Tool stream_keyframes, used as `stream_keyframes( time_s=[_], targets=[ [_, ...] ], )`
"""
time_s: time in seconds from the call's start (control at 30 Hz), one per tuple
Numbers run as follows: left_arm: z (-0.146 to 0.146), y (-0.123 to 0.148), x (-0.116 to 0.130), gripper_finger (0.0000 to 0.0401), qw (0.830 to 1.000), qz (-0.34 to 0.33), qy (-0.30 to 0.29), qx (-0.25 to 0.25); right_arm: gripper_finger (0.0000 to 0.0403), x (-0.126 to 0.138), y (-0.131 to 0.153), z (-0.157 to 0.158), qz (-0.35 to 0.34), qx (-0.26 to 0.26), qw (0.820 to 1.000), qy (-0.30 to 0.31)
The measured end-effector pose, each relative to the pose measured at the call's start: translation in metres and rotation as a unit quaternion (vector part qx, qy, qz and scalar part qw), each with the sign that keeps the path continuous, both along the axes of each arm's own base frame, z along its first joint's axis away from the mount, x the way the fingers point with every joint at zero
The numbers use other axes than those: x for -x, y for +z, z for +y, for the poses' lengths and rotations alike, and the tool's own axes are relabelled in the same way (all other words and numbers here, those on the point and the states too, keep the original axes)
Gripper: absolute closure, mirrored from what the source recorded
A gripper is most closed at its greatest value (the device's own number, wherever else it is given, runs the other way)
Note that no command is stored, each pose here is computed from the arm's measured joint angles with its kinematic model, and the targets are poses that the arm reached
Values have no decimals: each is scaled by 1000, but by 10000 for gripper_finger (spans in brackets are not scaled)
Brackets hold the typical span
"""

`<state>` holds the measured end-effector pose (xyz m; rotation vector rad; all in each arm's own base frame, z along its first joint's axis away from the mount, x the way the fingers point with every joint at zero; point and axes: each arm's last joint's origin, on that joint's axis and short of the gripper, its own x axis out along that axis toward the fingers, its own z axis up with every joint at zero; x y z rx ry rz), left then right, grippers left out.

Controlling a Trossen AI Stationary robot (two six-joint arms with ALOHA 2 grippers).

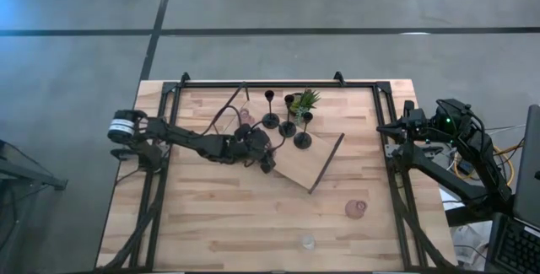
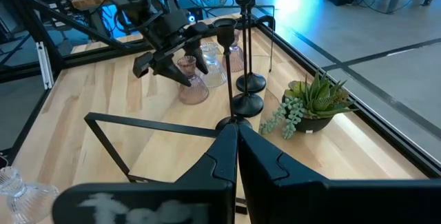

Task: Pick & Place candle stick holders
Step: Put the left pink glass candle holder on the shelf, then put the transparent glass candle holder on the shelf

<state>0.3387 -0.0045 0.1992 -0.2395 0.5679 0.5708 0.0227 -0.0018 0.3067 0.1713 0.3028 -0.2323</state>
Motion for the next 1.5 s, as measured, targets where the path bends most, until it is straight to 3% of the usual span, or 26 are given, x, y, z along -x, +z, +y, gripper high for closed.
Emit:
stream_keyframes(
  time_s=[0.23,0.67,0.9,1.1,1.2,1.33,1.5],
  targets=[
    [0,5,2,125,1000,-2,4,-14,394,0,0,0,0,0,1000,0],
    [-9,36,5,126,999,-15,4,-46,394,0,0,0,0,0,1000,0],
    [-37,73,9,132,993,-51,-21,-103,394,0,0,0,0,0,1000,0],
    [-79,95,32,156,983,-74,-34,-164,394,0,0,0,0,0,1000,0],
    [-108,94,49,169,974,-75,-26,-211,394,0,0,0,0,0,1000,0],
    [-139,73,75,182,960,-67,-10,-271,394,0,0,0,0,0,1000,0],
    [-150,39,101,186,962,-59,-53,-262,394,0,0,0,0,0,1000,0]
  ],
)
